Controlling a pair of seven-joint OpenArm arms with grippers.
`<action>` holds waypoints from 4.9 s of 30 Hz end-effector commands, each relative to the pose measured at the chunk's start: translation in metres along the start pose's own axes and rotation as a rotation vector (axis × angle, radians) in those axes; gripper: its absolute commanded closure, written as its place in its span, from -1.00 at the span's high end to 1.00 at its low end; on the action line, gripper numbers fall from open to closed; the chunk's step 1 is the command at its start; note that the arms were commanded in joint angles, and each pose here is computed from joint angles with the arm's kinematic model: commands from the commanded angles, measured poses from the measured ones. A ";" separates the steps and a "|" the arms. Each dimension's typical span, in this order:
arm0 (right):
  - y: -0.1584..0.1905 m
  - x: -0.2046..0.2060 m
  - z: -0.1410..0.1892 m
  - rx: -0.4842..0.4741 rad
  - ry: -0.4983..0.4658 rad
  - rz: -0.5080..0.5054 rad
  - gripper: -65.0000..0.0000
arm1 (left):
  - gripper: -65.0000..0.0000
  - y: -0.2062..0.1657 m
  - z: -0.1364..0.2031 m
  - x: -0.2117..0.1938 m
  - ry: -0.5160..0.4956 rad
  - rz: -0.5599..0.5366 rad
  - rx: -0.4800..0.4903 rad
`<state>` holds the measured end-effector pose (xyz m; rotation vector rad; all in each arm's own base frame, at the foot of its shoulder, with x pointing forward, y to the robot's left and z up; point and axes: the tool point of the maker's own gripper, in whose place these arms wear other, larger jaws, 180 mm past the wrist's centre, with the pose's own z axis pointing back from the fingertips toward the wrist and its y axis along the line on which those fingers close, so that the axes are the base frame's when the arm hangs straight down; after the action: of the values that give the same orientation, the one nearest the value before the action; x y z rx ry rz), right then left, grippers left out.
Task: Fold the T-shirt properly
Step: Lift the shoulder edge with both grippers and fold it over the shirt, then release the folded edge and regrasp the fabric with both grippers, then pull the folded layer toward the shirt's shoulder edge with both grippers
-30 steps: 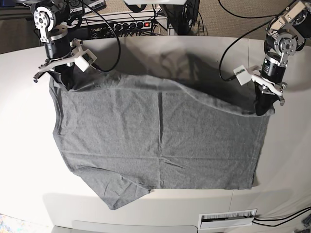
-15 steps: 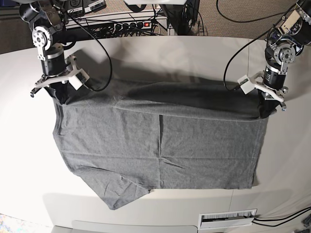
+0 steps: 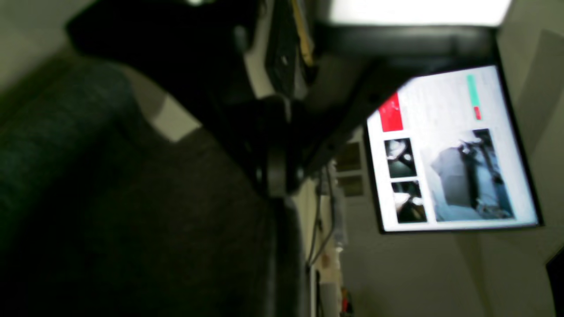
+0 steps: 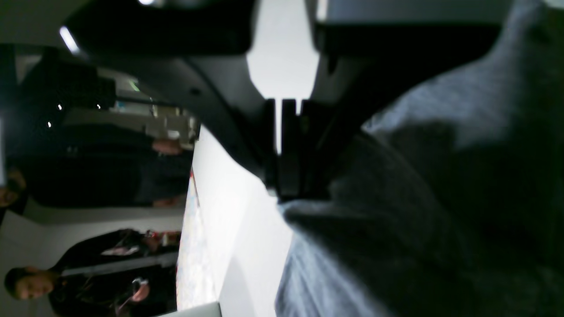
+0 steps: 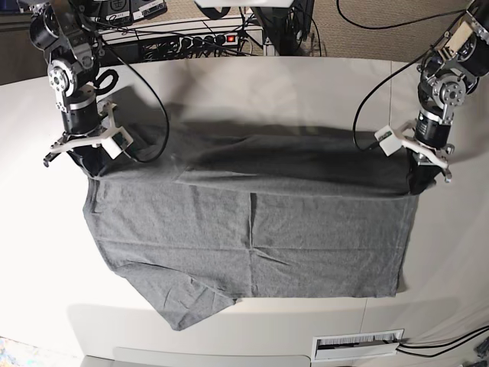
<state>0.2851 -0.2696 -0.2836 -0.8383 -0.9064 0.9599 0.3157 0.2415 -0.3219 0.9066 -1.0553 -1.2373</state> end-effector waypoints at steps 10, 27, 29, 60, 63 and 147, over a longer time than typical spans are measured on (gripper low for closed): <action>-0.034 -0.007 -0.025 -0.086 0.017 -0.055 -1.00 | -1.00 0.016 -0.029 -0.030 0.064 0.051 0.053; -0.045 -0.031 -0.051 -0.104 0.088 -0.085 -1.00 | -0.89 0.005 -0.035 -0.024 0.064 0.188 0.026; -0.040 -0.031 -0.051 -0.084 0.089 -0.124 -1.00 | -0.68 0.001 -0.035 -0.024 0.068 0.208 0.008; 0.075 0.041 -0.009 0.407 -0.015 -0.500 -0.67 | -1.00 -0.078 -0.014 0.012 -0.025 0.380 -0.484; 0.072 0.040 -0.008 0.397 -0.004 -0.487 -0.45 | -1.00 -0.078 -0.014 0.012 -0.025 0.380 -0.484; 0.055 0.019 0.055 0.290 0.111 -0.818 -0.35 | -1.00 -0.075 -0.014 0.018 -0.073 0.365 -0.470</action>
<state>0.2184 -0.2216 -0.3169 -0.2033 -0.8319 0.2980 0.3030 0.2098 -0.4038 0.2802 -0.8627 -1.1316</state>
